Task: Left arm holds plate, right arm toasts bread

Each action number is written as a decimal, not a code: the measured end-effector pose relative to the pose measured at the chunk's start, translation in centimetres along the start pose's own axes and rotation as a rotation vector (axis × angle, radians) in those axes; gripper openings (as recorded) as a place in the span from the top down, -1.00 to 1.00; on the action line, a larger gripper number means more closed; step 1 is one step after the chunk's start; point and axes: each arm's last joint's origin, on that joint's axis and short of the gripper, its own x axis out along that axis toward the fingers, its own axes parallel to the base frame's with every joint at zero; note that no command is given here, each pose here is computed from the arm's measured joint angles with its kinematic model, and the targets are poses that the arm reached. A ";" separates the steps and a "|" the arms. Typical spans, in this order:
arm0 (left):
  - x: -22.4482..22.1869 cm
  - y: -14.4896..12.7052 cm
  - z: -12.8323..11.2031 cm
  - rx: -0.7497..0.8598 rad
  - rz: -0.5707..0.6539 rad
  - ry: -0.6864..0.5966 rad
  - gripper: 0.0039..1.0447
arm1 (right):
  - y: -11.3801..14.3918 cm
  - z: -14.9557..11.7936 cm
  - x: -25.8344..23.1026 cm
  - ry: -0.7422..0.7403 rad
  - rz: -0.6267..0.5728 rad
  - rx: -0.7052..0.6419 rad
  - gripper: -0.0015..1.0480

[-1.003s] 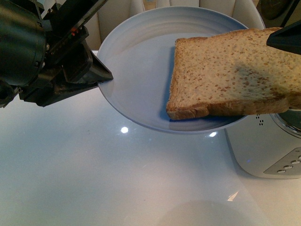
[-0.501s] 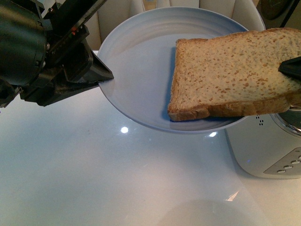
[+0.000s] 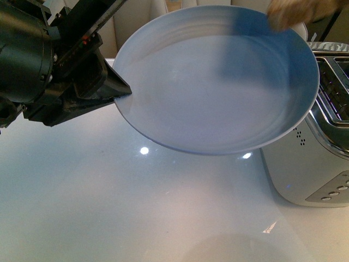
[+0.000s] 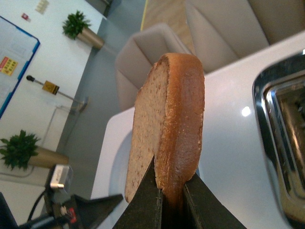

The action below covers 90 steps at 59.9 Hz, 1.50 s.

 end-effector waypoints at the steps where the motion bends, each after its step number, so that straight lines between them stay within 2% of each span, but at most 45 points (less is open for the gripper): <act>1: 0.0 0.0 0.0 0.000 0.001 0.001 0.95 | 0.2 0.6 -0.2 -0.017 0.000 -0.012 0.93; 8: 0.1 0.3 -0.2 -0.003 0.006 0.005 0.95 | 1.1 3.5 -1.5 -0.109 -0.079 -0.125 0.93; 14: 0.0 0.3 -0.2 -0.005 0.007 0.005 0.95 | 0.9 4.2 -1.9 -0.129 -0.181 -0.262 0.93; 25: 0.0 0.4 -0.2 -0.005 0.006 0.005 0.95 | -0.7 3.7 -0.7 -0.086 -0.340 -0.520 0.93; 42: 0.0 0.4 -0.2 -0.006 0.006 0.004 0.95 | -2.6 1.4 1.9 0.031 -0.427 -0.702 0.93; 56: 0.0 0.4 -0.2 -0.006 0.006 0.005 0.95 | -3.3 0.4 4.2 0.088 -0.434 -0.760 0.93; 90: 0.0 0.3 -0.2 -0.004 0.005 0.006 0.95 | -4.9 -1.1 6.7 0.185 -0.460 -0.776 0.93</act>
